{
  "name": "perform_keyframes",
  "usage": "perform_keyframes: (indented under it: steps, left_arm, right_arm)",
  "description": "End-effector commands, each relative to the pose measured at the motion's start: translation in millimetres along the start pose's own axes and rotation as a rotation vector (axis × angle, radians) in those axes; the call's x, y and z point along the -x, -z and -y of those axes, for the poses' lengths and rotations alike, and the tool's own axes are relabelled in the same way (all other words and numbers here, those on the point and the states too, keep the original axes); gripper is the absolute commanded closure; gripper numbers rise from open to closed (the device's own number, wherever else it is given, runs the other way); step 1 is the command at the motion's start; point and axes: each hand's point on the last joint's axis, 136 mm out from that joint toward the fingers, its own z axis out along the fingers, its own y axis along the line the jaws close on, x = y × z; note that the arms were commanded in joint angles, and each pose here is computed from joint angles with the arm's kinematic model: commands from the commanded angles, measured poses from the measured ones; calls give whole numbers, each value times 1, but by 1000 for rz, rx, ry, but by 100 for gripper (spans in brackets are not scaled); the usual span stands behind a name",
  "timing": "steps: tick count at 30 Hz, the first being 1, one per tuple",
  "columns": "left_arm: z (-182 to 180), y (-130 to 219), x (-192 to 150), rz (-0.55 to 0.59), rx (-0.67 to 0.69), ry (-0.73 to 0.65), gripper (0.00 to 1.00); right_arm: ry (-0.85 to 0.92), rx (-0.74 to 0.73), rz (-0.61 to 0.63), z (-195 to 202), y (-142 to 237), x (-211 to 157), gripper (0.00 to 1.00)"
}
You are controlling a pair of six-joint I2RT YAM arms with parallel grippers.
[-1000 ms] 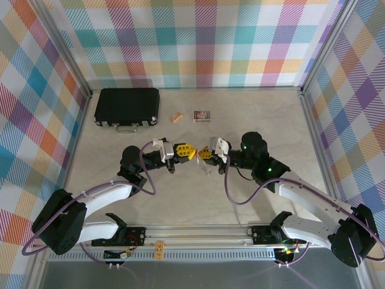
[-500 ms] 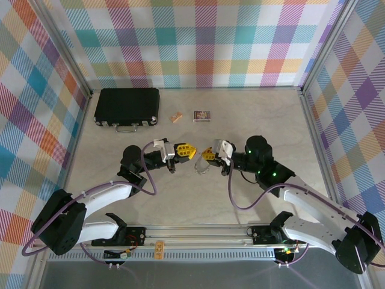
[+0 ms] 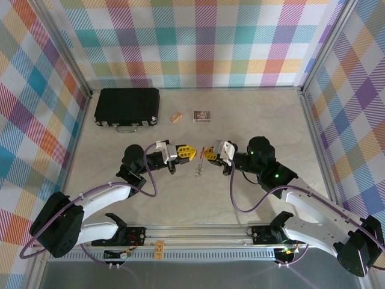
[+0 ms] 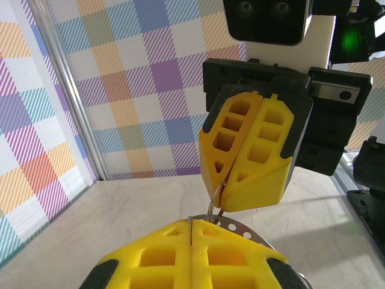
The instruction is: Put the keys on the keyring
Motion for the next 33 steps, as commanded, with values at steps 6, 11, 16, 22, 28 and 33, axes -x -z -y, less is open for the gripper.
perform_keyframes:
  steps: [6, 11, 16, 22, 28, 33]
  left_arm:
    - [7, -5, 24, 39, -35, -75, 100]
    - [10, -6, 21, 15, -40, -88, 100]
    - [11, -8, 13, -29, -40, -111, 100]
    - [8, -7, 7, -57, -2, -154, 100]
    - [5, -7, -1, -83, 40, -195, 100]
    - [6, -7, -1, -83, 34, -196, 100]
  right_arm:
    - [60, -13, 19, 5, 3, 16, 100]
    - [65, -15, 21, 5, 3, 17, 100]
    - [86, -15, 18, 5, 5, 17, 100]
    - [207, -40, -54, 3, 3, 9, 100]
    - [309, -87, -88, 4, 0, 8, 100]
    - [342, -114, -70, 5, 2, 9, 100]
